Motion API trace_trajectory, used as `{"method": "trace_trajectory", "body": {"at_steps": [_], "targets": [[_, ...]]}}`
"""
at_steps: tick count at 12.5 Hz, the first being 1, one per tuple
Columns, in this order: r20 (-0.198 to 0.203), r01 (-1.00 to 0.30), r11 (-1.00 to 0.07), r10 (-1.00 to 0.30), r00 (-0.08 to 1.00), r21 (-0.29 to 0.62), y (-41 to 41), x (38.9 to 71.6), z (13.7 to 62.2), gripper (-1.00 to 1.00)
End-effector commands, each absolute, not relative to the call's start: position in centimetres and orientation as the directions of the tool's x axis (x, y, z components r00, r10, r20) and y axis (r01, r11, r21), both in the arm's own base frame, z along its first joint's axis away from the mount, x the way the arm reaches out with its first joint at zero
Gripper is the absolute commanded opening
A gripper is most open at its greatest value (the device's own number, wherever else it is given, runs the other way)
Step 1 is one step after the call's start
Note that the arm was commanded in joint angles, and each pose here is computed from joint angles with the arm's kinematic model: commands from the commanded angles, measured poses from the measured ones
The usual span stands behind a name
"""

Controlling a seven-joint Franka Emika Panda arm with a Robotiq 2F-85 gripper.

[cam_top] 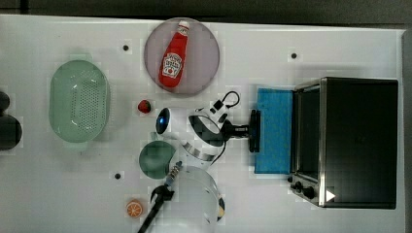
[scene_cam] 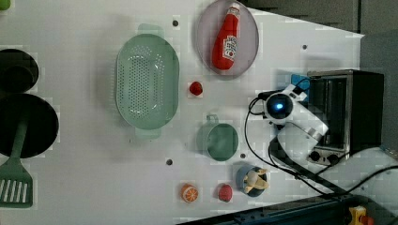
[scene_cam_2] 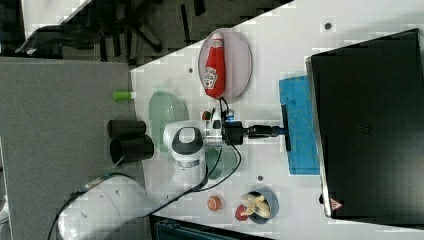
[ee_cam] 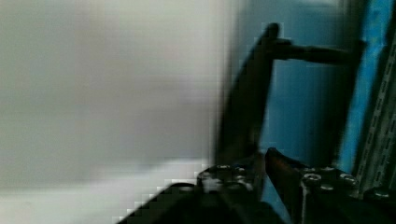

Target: Flap open oven.

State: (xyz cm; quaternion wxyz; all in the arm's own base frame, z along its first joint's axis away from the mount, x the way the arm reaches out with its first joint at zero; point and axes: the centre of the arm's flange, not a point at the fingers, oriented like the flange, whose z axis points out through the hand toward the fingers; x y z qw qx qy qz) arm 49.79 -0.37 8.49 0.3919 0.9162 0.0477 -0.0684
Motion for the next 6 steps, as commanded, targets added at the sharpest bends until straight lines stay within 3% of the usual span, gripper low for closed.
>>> {"method": "trace_trajectory", "body": {"at_steps": [1,3,6], "targets": [[-0.085,0.052,-0.665,-0.018,0.996,0.745,-0.2,51.4,8.9,-0.65],[-0.071,0.046,-0.670,-0.010,0.997,0.741,0.3,51.9,9.3,-0.65],[0.018,-0.032,-0.729,-0.027,0.999,0.684,1.2,53.7,12.3,-0.65]]}}
